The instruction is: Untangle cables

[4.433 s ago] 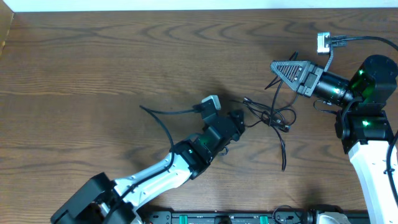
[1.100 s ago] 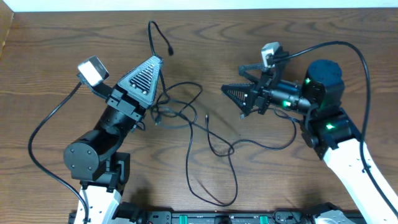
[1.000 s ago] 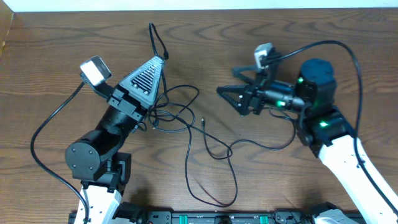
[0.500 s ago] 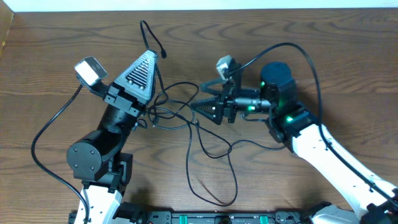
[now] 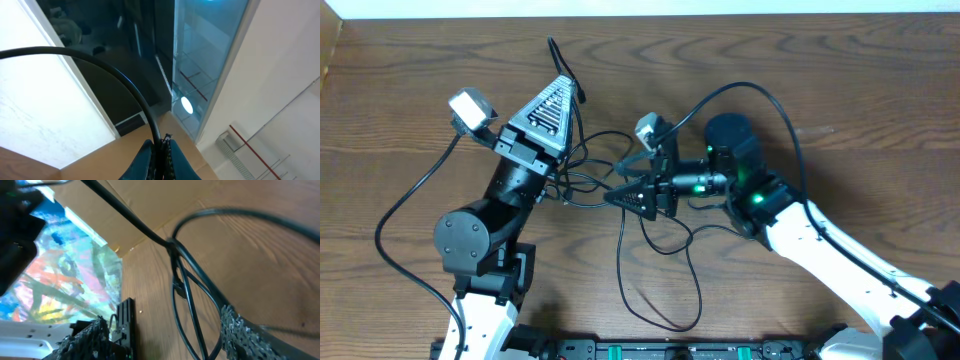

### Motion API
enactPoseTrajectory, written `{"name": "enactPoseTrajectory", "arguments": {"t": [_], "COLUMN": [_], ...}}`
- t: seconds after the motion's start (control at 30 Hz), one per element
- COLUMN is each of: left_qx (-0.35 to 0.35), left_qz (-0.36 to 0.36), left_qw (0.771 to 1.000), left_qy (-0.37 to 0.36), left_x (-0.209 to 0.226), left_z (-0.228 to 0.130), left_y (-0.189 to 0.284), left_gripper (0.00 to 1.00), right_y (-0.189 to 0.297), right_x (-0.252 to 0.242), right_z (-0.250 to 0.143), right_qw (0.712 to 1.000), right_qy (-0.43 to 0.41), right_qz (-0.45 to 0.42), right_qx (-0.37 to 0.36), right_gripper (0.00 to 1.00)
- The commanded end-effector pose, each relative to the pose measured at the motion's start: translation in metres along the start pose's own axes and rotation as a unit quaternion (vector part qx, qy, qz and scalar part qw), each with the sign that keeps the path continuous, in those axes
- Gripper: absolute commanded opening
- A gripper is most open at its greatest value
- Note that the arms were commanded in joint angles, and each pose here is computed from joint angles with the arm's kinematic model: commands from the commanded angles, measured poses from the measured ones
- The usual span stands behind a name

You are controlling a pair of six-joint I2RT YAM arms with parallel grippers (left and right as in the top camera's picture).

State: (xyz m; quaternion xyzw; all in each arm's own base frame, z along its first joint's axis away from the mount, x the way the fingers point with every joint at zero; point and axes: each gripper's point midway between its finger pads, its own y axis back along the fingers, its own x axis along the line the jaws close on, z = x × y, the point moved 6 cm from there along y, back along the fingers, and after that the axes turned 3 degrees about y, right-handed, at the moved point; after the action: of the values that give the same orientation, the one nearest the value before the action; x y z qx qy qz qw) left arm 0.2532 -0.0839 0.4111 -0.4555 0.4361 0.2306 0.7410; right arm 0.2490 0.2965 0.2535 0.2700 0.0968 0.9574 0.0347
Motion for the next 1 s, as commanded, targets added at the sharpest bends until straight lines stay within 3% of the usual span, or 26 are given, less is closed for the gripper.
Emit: {"name": "enactPoseTrajectory", "arguments": {"t": [0.0,0.27,0.4,0.47,0.5,0.7,0.83,0.97], "left_qx": [-0.003,0.016,0.033,0.042,0.047,0.079,0.059,0.034], "left_qz": [-0.019,-0.021,-0.02,-0.013,-0.006,0.106,0.239,0.365], "left_qw": [1.0,0.999,0.999,0.999,0.998,0.991,0.969,0.931], "left_qy": [-0.006,0.023,0.022,0.025,0.028,0.009,0.002,0.004], "left_x": [-0.013,-0.014,-0.014,-0.011,-0.008,0.035,0.085,0.131], "left_z": [0.001,-0.003,-0.007,-0.009,-0.01,-0.019,-0.017,-0.015], "left_y": [-0.002,-0.002,-0.002,-0.002,-0.002,0.004,0.02,0.043], "left_gripper": [0.08,0.08,0.08,0.09,0.09,0.1,0.28,0.58], "right_y": [-0.014,-0.036,-0.038,-0.037,-0.035,0.003,0.039,0.069], "right_x": [-0.008,-0.033,-0.035,-0.036,-0.038,-0.047,-0.041,-0.028], "right_z": [-0.006,-0.027,-0.029,-0.027,-0.026,-0.001,0.02,0.034], "right_qw": [0.999,0.991,0.991,0.991,0.99,0.987,0.99,0.991], "right_qy": [-0.001,-0.033,-0.037,-0.043,-0.048,-0.099,-0.108,-0.109], "right_qz": [-0.036,-0.126,-0.129,-0.13,-0.132,-0.121,-0.075,-0.03], "right_qx": [0.004,0.012,0.015,0.01,0.007,-0.033,-0.055,-0.066], "right_gripper": [0.69,0.69,0.32,0.06,0.01,0.01,0.01,0.01]}}
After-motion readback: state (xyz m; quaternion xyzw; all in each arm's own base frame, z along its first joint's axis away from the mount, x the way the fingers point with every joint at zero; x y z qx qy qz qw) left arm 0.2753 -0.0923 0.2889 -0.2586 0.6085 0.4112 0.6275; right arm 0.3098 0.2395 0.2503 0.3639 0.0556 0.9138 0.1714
